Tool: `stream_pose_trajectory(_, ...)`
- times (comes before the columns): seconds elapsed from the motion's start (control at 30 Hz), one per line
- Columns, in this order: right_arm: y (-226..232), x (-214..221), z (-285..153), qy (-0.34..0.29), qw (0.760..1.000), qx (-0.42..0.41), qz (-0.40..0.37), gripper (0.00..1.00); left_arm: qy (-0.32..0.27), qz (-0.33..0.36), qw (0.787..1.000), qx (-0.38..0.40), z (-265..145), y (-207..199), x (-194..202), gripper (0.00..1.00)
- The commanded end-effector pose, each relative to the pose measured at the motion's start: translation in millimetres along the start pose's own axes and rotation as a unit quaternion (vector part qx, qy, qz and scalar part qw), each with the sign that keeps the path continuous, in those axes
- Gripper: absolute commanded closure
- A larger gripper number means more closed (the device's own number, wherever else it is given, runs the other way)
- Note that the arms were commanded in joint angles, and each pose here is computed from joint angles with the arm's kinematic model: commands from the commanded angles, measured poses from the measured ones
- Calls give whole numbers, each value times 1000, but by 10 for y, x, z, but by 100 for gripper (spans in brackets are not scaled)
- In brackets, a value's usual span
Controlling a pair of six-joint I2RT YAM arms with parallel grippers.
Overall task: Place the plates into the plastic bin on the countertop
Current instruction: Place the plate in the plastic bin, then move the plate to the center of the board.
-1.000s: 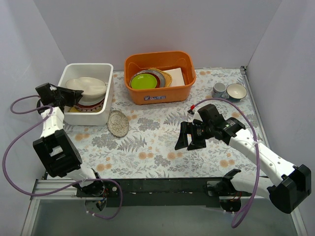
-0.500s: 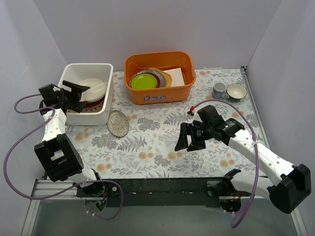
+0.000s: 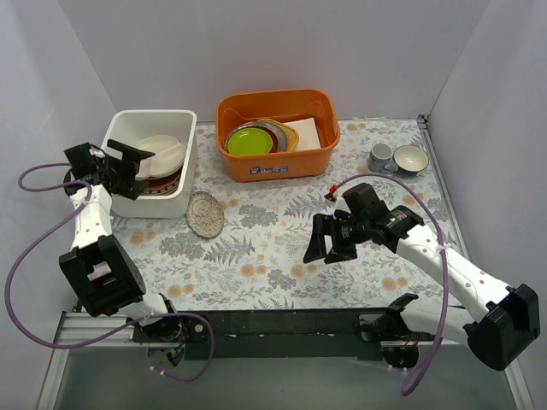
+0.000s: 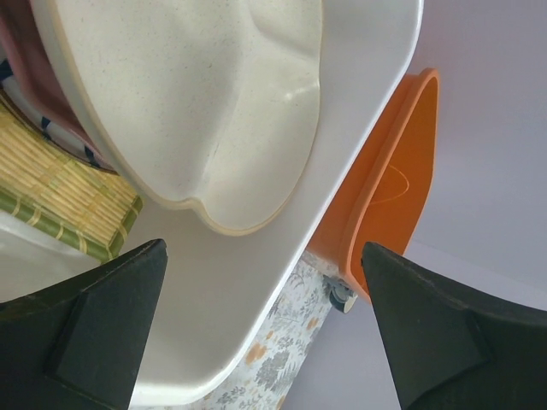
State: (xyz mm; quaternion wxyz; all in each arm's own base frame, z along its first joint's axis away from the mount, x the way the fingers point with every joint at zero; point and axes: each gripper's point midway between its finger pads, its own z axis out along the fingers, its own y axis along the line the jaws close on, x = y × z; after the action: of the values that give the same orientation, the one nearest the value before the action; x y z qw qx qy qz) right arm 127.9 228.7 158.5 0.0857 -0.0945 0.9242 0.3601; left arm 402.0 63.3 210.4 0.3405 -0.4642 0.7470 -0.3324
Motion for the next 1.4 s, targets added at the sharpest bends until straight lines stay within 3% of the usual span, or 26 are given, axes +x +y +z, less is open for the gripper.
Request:
stream_pose_trajectory(0.0, 85, -93, -7, -9, 1000, -15, -19, 13, -33, 31, 999, 21, -378, -317, -12, 2)
stream_pose_trajectory(0.53, 308, -489, 172, -17, 998, -45, -32, 13, -1, 101, 986, 132, -877, -1116, 521, 2)
stream_pose_trajectory(0.93, 454, -808, 544, -27, 996, -77, -33, 15, 42, 130, 982, 131, -1237, -1052, 1044, 2)
stream_pose_trajectory(1.17, 652, -981, 970, -11, 995, -90, -41, 22, 41, 111, 984, 134, -1546, -875, 1312, 2)
stream_pose_trajectory(1.37, 901, -1197, 1200, -59, 991, -117, -30, 30, 47, 106, 984, 135, -1702, -812, 1440, 2)
